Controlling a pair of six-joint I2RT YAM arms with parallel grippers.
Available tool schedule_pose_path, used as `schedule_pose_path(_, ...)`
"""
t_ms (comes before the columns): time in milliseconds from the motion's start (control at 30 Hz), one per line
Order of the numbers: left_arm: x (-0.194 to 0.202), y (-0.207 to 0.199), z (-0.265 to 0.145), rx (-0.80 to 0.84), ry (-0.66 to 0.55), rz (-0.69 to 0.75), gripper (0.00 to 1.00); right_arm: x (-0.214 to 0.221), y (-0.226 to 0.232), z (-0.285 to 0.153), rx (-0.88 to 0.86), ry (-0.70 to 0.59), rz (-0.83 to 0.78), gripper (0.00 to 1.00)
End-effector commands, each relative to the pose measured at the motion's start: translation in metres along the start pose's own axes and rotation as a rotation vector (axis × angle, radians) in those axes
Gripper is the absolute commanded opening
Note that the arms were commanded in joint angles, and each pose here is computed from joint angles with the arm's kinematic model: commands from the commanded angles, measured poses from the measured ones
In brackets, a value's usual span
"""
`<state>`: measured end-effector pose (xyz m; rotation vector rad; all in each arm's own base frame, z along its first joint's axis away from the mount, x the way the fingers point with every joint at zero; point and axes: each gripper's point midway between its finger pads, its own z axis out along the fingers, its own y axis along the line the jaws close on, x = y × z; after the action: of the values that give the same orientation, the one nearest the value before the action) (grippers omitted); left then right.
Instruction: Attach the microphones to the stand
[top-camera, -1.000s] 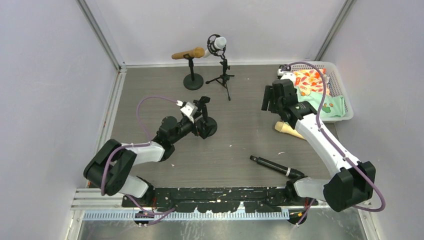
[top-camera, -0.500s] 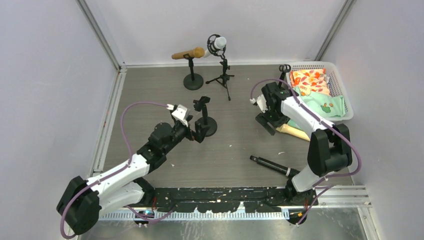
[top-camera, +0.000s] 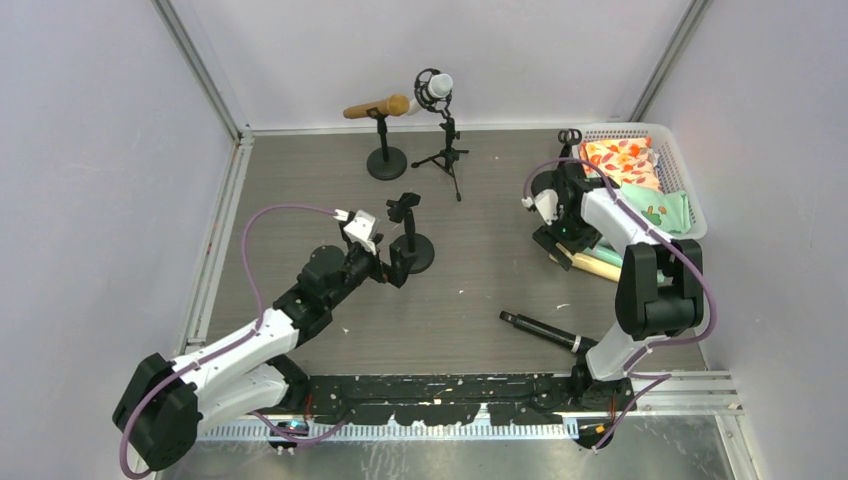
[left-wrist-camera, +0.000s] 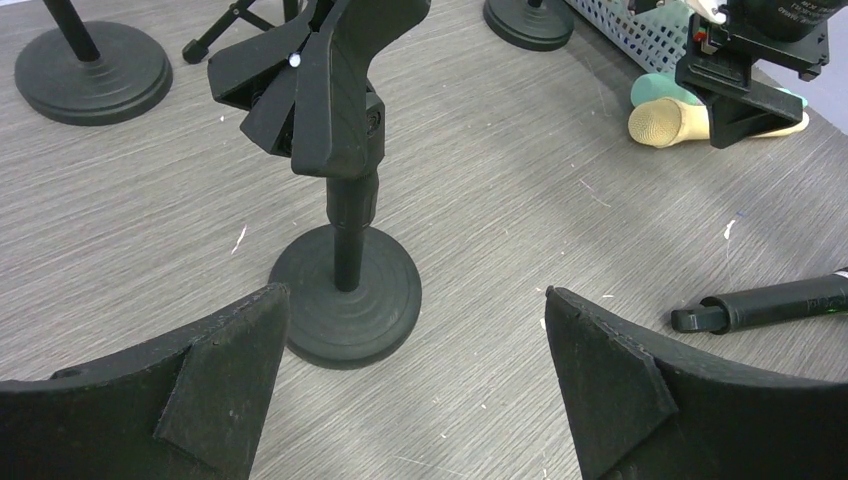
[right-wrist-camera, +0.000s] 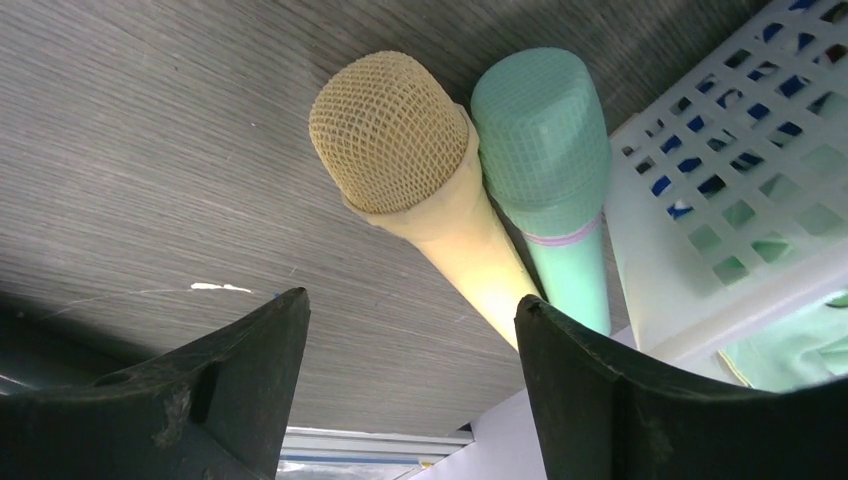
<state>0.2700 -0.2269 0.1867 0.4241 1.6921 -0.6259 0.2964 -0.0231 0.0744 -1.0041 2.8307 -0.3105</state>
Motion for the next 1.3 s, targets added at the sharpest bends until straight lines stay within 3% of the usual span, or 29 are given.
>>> schedule_pose_path(0,-0.009,-0.002,0.002,0.008,-0.029,0.014,1.00,-0.003,0.001,0.013,-0.040,-0.012,-0.006,0.78)
schedule_pose_path(433,-0.010,-0.001,0.000,0.003,-0.031,0.012,1.00,-0.013,-0.006,0.044,-0.043,-0.017,0.039,0.72)
schedule_pose_path(500,-0.010,-0.001,0.000,0.002,-0.031,0.012,1.00,-0.017,-0.006,0.045,-0.050,-0.020,0.053,0.67)
schedule_pose_path(633,-0.010,0.000,-0.002,0.001,-0.033,0.012,1.00,-0.022,0.001,0.046,-0.078,-0.029,0.086,0.48)
schedule_pose_path(867,-0.012,-0.001,-0.002,0.005,-0.035,0.012,1.00,-0.038,0.008,0.049,-0.049,-0.037,0.122,0.38)
schedule_pose_path(1167,-0.014,0.003,-0.004,-0.025,-0.025,0.011,1.00,-0.118,0.047,0.033,-0.052,-0.149,0.113,0.36)
schedule_pose_path(1267,-0.016,0.012,-0.006,-0.077,-0.031,-0.003,1.00,-0.143,0.065,0.032,-0.061,-0.186,0.098,0.42)
